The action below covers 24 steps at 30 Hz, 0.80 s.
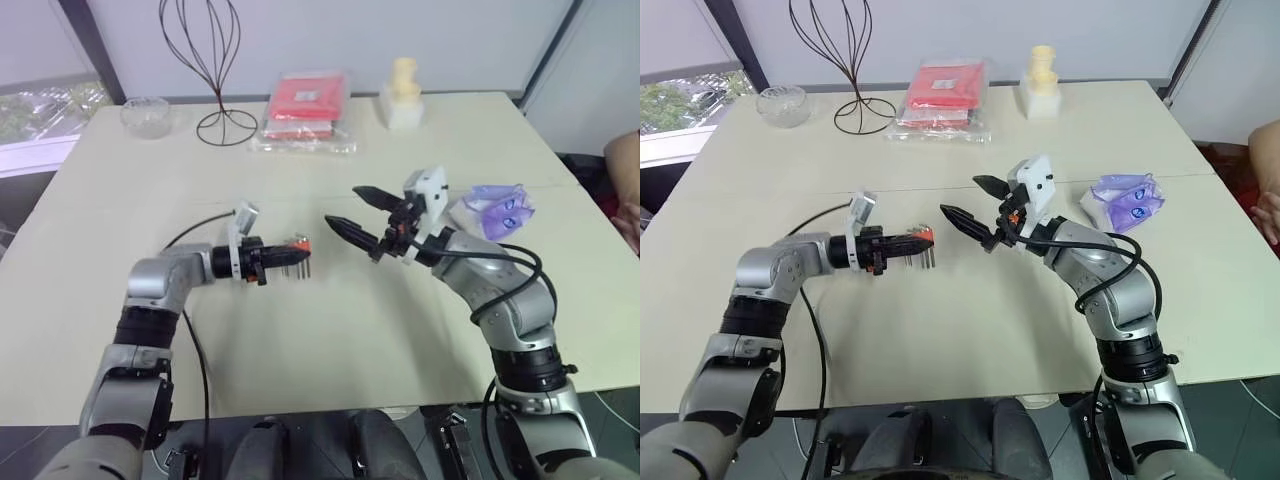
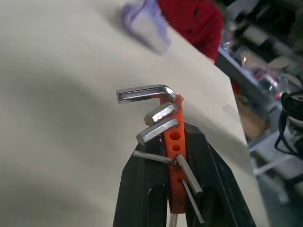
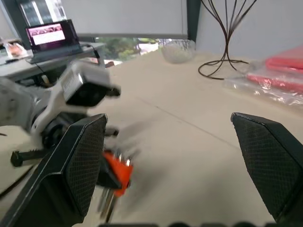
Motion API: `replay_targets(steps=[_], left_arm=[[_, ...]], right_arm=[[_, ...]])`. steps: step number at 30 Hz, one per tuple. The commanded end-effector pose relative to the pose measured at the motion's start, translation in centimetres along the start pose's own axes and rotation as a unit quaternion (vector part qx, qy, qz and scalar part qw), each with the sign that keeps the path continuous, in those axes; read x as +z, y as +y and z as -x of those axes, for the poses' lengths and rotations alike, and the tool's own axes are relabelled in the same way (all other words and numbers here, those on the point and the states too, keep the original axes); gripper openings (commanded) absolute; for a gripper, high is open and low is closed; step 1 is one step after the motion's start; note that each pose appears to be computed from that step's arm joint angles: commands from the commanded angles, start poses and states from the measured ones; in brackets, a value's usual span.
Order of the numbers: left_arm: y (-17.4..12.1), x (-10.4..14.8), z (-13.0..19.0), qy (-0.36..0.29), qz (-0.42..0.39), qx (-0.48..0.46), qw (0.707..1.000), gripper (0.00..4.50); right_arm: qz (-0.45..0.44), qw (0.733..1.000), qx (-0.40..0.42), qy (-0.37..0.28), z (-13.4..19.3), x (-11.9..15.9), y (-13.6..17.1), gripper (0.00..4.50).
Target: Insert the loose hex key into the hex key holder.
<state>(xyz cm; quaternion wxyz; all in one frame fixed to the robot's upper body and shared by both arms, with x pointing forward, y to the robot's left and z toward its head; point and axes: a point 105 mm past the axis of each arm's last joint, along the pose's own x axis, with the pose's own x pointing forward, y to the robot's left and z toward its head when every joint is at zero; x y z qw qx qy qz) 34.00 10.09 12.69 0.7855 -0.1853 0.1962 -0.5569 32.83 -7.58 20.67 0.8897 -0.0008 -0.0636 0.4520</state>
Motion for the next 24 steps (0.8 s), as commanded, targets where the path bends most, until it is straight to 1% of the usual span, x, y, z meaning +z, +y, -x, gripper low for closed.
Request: replay_targets(steps=[1,2,3,5,6,7,10,13,15,17,20,23,24], left_arm=[[0.6,0.8,0.3,-0.027,0.029,0.025,0.999,0.45],[1.1,0.6,0.4,-0.027,0.041,0.037,0.998,0.91],[1.6,0.3,0.5,-0.023,0.048,0.051,0.997,1.14],[2.3,-0.4,0.8,-0.008,0.05,0.072,0.996,2.03],[2.5,-0.8,1.0,0.0,0.051,0.08,0.995,2.53],[2.8,-1.1,1.1,0.007,0.054,0.089,0.995,3.19],[3.3,-1.5,1.6,0.017,0.051,0.111,0.992,4.48],[4.2,-1.6,2.2,0.023,0.023,0.154,0.988,4.48],[5.3,-1.2,3.1,0.024,-0.041,0.209,0.977,4.48],[5.7,-0.4,4.1,0.017,-0.09,0.244,0.966,4.48],[4.4,2.4,5.8,-0.052,-0.172,0.272,0.945,4.48],[2.8,3.9,6.8,-0.107,-0.206,0.287,0.929,4.48],[2.2,4.3,7.1,-0.13,-0.205,0.292,0.925,4.48]], right_arm=[[0.019,0.999,0.008,-0.027,-0.5,1.2,0.9,4.45],[0.017,0.999,0.008,-0.029,-0.6,1.2,1.0,4.5],[0.016,0.999,0.007,-0.031,-0.7,1.1,1.0,4.5],[0.014,0.999,0.005,-0.032,-0.8,1.0,1.1,4.5],[0.013,0.999,0.004,-0.033,-0.8,1.0,1.1,4.5],[0.012,0.999,0.003,-0.033,-0.9,1.0,1.1,4.5],[0.01,0.999,0.001,-0.033,-0.8,0.9,1.0,4.5],[0.008,0.999,-0.001,-0.032,-0.7,0.7,0.8,4.5],[0.009,1.0,-0.003,-0.029,-0.7,0.6,0.7,4.5],[0.011,1.0,-0.006,-0.027,-0.5,0.5,0.7,4.5],[0.029,0.998,-0.056,-0.028,0.6,0.3,-0.5,4.5],[0.039,0.993,-0.112,-0.025,1.9,-0.6,-1.9,4.5],[0.044,0.989,-0.136,-0.02,2.4,-1.2,-2.5,4.5]])
